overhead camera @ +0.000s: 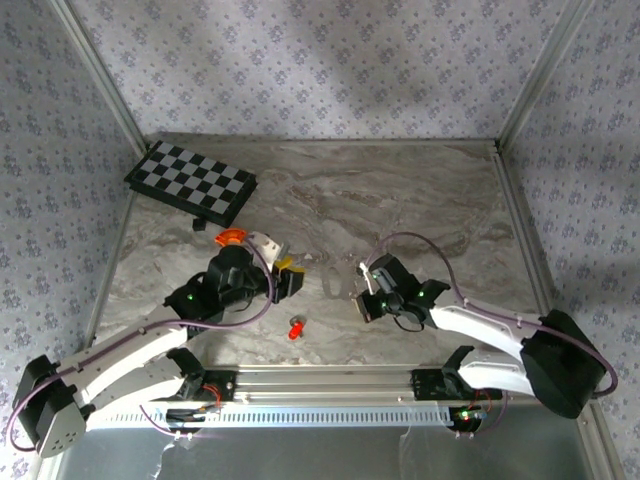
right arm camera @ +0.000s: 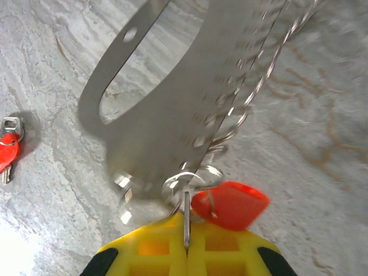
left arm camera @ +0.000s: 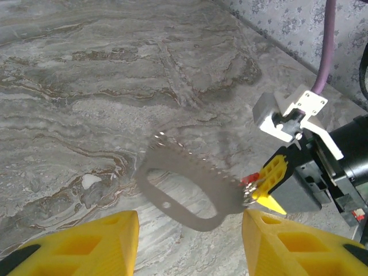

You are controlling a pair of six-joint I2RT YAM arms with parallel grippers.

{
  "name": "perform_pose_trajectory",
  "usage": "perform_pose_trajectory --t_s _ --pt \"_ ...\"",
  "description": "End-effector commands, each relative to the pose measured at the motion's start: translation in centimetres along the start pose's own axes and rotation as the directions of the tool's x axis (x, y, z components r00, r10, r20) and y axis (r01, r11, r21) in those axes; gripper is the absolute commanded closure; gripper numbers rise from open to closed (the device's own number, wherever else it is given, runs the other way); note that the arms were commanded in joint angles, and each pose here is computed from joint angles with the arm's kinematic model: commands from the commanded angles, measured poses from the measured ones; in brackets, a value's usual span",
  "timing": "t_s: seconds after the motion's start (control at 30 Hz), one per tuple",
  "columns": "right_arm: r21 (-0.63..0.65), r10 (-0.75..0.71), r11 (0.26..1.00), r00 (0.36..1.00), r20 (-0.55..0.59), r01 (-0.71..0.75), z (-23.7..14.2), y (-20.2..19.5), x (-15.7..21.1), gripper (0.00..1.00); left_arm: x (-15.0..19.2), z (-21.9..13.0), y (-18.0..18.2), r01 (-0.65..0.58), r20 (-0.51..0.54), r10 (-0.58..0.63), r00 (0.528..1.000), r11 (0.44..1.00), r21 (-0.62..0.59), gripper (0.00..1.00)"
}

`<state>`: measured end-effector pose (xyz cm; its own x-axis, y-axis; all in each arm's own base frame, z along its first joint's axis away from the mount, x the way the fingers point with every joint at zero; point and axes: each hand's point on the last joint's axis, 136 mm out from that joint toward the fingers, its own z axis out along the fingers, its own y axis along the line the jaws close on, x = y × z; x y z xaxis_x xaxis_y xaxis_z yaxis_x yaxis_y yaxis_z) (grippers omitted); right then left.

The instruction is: Put the keys on the keyring

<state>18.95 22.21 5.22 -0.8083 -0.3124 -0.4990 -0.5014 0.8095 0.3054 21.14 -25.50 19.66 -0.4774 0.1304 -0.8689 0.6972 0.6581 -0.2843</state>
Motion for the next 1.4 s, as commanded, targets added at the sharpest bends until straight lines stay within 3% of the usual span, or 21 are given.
perform_pose_trajectory --t_s 0.0,0.37,0.47,0.73,0.87,1.13,1.27,1.37 --pt "-0.061 0.041 0.997 0.999 -0.02 -0.042 0.9 1.3 0.5 1.0 -0.9 0.3 -0.3 0.011 0.03 -0.011 0.999 1.0 0.019 0.5" --pt "-0.122 0.101 0.986 0.99 -0.103 -0.114 3.0 3.6 3.7 1.0 0.3 1.8 -0.1 0.017 0.001 -0.017 1.0 1.0 0.025 0.52" --pt "-0.125 0.109 0.985 0.989 -0.095 -0.121 2.4 3.5 4.0 0.95 0.6 2.0 0.1 0.021 -0.006 -0.021 1.0 1.0 0.023 0.52" --pt "-0.116 0.161 0.98 0.987 0.003 -0.16 -2.5 2.7 2.0 0.56 1.7 2.6 0.1 0.025 -0.047 -0.024 0.999 0.999 0.031 0.52" --pt "-0.106 0.241 0.966 0.969 0.055 -0.235 -5.1 0.6 1.0 0.41 2.1 3.4 -0.3 0.032 -0.085 -0.027 0.996 0.998 0.056 0.56" --pt "-0.097 0.393 0.917 0.917 0.068 -0.386 -7.0 -4.2 -0.3 0.37 3.3 7.0 -2.7 0.06 -0.253 -0.007 0.967 0.978 0.202 0.61" --pt "-0.156 0.342 0.933 0.934 0.106 -0.324 -7.6 -3.9 -1.8 0.36 4.2 8.6 -4.0 0.092 -0.336 0.004 0.942 0.958 0.271 0.65" --pt "-0.195 0.299 0.94 0.952 0.071 -0.281 -7.0 -2.7 -1.9 0.37 4.4 9.3 -4.3 0.113 -0.36 -0.001 0.933 0.95 0.29 0.66"
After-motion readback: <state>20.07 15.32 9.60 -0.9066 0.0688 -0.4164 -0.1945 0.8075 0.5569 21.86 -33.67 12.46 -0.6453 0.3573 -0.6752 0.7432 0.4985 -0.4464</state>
